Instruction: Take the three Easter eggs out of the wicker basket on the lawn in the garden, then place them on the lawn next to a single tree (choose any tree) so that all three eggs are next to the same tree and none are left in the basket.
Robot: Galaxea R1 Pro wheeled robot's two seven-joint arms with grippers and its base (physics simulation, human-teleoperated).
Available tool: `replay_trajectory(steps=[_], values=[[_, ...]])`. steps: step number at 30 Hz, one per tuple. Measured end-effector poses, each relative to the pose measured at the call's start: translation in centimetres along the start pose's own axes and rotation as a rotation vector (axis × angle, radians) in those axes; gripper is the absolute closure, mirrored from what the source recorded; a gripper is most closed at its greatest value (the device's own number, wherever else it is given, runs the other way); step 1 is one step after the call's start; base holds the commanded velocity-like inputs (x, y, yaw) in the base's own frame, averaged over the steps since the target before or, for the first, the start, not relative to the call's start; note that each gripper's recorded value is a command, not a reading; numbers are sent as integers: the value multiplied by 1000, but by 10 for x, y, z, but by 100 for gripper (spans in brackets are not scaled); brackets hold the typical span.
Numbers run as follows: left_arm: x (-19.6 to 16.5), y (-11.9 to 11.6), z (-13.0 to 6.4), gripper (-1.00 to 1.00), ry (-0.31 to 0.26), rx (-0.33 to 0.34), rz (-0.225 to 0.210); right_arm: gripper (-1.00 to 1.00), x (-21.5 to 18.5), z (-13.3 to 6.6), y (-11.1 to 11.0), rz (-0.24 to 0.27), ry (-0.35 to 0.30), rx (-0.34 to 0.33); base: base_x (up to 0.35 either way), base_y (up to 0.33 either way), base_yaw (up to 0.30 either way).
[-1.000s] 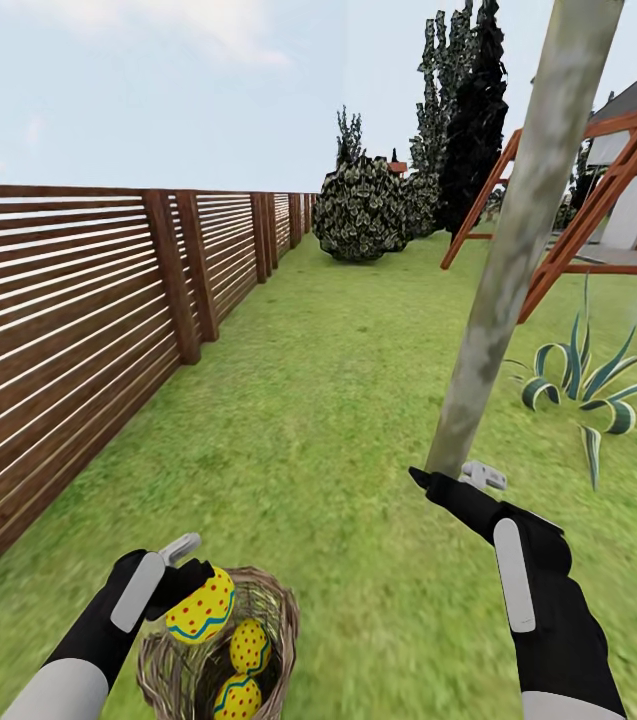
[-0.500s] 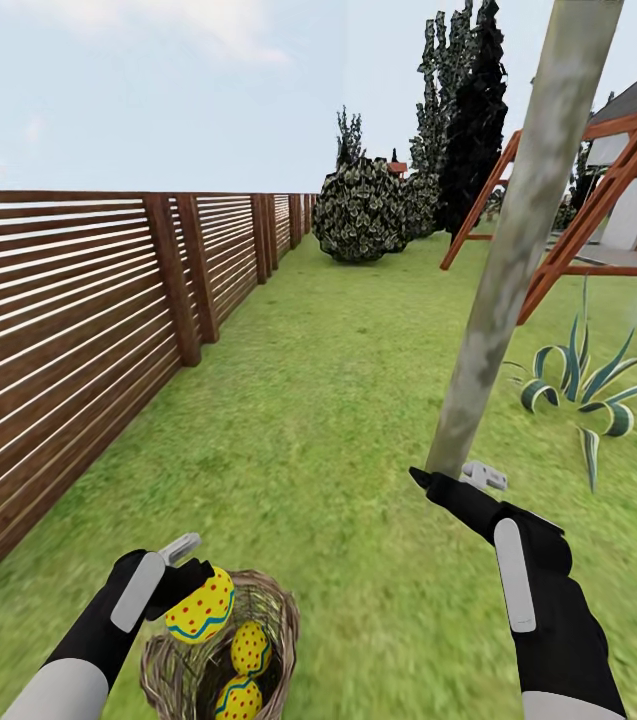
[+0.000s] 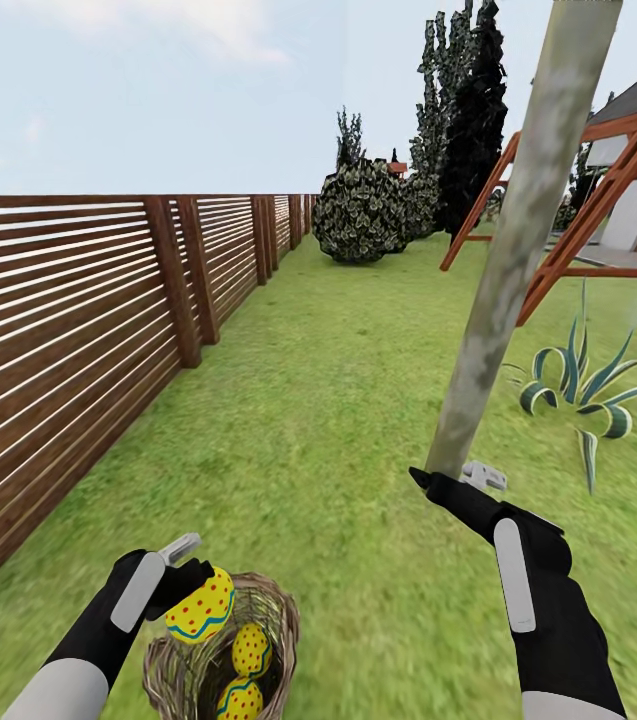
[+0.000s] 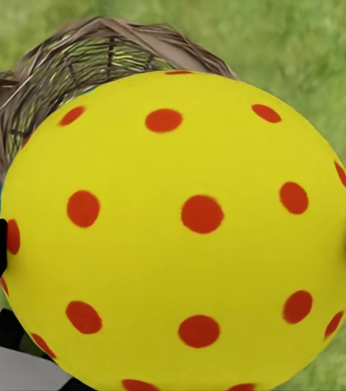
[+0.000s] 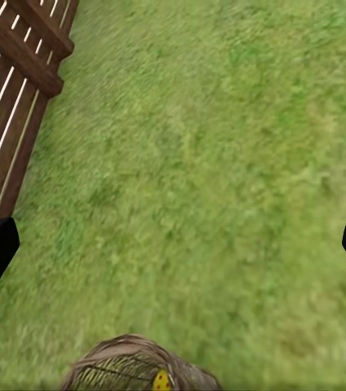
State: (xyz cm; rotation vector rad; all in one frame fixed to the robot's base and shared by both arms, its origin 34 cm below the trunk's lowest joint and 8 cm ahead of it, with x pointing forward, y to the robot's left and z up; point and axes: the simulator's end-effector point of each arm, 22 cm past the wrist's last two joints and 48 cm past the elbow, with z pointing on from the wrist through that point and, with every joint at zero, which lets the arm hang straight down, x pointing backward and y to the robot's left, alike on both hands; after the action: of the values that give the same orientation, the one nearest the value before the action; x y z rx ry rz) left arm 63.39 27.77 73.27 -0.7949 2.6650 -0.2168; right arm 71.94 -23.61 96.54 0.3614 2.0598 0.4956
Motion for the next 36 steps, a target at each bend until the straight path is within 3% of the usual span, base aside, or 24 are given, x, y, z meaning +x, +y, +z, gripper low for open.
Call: replay_trajectory(steps=[21,36], values=[[-9,-7,-29,100,-14,7,1,-100,-20,-17,12,2,-8,-1,0,0,-67],[-12,-10,-48,100,-18,10,1,-100,-33,-31,21,2,-14,-3,0,0,-263]])
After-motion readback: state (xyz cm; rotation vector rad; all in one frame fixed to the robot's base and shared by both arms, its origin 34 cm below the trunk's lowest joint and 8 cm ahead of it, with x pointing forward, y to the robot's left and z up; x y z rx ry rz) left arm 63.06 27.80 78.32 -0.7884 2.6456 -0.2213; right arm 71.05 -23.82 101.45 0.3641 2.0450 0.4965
